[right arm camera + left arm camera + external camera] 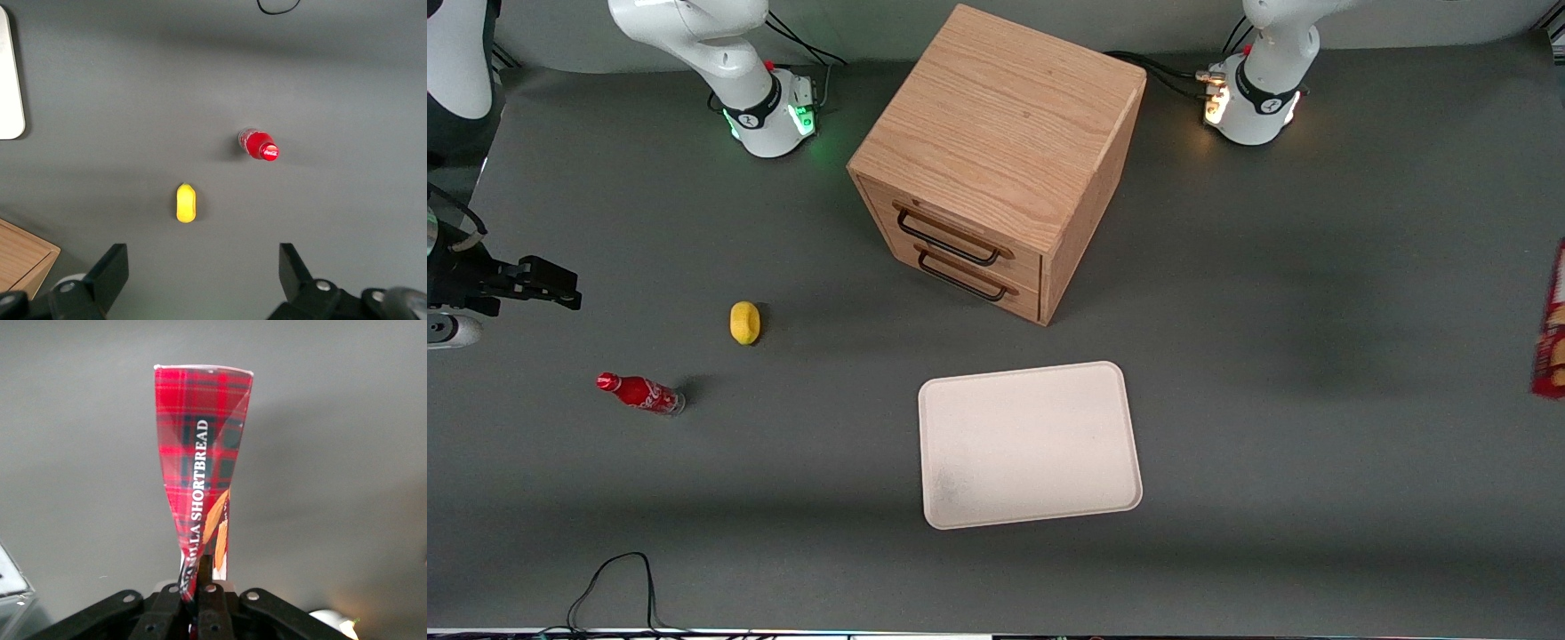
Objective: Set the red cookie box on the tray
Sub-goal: 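Carry the box with the left gripper over the white tray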
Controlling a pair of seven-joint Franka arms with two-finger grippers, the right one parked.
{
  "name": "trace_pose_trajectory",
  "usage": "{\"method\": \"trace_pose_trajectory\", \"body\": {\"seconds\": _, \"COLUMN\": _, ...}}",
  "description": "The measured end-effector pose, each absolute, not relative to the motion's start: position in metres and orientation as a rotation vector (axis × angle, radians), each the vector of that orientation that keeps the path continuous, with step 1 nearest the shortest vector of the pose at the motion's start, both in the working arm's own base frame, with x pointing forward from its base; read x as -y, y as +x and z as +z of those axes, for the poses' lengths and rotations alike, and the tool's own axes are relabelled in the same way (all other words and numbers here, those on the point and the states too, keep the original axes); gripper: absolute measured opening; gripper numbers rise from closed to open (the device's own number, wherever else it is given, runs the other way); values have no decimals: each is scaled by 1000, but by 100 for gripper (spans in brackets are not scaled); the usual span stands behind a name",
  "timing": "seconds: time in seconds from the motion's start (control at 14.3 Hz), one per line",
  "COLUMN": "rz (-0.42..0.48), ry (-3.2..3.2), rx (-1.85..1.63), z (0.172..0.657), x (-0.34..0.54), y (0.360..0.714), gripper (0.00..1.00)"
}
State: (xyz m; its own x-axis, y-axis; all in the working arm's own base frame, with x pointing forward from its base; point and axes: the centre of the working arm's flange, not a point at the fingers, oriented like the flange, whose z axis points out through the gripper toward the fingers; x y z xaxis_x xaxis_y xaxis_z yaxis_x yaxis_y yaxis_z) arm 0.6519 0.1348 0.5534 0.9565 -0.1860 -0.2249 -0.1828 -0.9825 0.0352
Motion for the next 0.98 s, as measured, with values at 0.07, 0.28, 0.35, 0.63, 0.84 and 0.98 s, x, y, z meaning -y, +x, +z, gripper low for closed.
{"method": "trace_pose_trajectory", "body": {"seconds": 0.07, "rz": -362, "ry": 3113, "rx": 234, "z": 552, "x": -80, "y": 661, "gripper": 3}}
{"method": "trace_pose_trajectory", "body": {"seconds": 0.28, "rz": -358, "ry": 3169, "rx": 59, "z": 537, "x": 77, "y": 667, "gripper": 3}}
{"method": "trace_pose_trajectory", "body": {"seconds": 0.35, "rz": -334, "ry": 3168, "rx": -15, "z": 528, "x": 119, "y": 668, "gripper": 3}}
{"method": "trace_pose_trajectory", "body": {"seconds": 0.63, "rz": -236, "ry": 3103, "rx": -268, "z": 469, "x": 239, "y": 676, "gripper": 3}}
{"method": "trace_pose_trajectory", "body": {"seconds": 0.84, "rz": -164, "ry": 3065, "rx": -311, "z": 422, "x": 303, "y": 677, "gripper": 3}}
{"method": "trace_pose_trajectory", "body": {"seconds": 0.98, "rz": -137, "ry": 3058, "rx": -298, "z": 398, "x": 319, "y": 678, "gripper": 3}}
